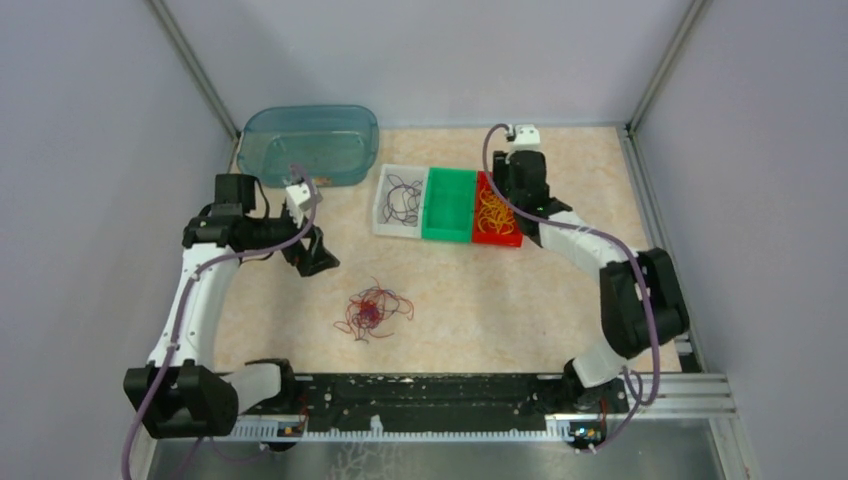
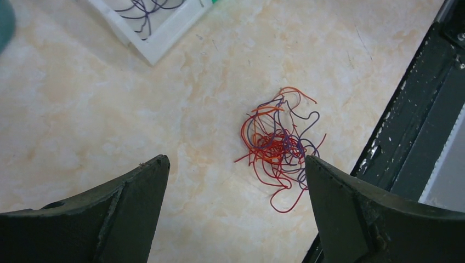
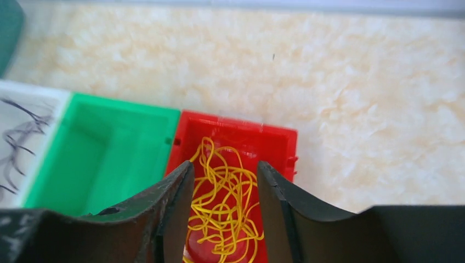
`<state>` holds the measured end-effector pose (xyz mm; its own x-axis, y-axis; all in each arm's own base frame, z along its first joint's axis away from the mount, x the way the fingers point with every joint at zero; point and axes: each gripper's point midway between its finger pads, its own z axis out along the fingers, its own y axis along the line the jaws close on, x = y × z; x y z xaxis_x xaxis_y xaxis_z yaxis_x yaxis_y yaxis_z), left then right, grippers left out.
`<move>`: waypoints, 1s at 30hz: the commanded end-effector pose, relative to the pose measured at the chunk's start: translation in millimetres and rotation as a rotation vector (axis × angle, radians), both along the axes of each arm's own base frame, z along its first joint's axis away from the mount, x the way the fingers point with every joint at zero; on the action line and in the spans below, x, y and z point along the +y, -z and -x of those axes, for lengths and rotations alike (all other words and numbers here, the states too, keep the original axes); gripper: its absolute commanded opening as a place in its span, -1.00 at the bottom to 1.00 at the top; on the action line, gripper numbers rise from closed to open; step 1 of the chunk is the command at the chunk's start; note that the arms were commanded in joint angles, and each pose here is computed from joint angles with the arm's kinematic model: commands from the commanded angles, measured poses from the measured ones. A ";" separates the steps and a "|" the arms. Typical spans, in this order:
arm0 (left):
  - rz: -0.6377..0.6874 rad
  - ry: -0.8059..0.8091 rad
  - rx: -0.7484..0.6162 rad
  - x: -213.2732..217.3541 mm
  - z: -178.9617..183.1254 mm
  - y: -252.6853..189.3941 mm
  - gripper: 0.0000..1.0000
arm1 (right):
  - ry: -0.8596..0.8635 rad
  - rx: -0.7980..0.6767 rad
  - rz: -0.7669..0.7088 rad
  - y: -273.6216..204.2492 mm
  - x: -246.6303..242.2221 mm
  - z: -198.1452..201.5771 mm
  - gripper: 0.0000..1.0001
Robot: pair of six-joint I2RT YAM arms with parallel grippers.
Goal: Untangle the cables
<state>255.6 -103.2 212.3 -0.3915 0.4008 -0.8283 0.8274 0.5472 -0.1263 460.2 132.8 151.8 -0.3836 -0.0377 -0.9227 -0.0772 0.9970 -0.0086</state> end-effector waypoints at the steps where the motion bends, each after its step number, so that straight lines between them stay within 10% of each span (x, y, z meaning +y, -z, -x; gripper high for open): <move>1: -0.051 0.070 0.057 -12.6 12.7 25.2 0.98 | -0.008 -0.266 -0.126 -105.6 1.7 9.6 -0.02; 10: -0.050 0.161 0.084 -26.9 17.0 42.2 0.85 | -0.430 -0.301 -0.291 -141.2 81.8 91.3 0.21; 19: -0.111 0.171 0.098 -14.0 12.8 64.6 0.81 | -1.124 -0.114 -0.337 -71.3 235.6 222.9 0.09; 30: -0.106 0.057 0.043 22.0 -1.0 54.5 0.98 | -1.510 0.098 -0.230 -1.0 316.5 264.2 -0.06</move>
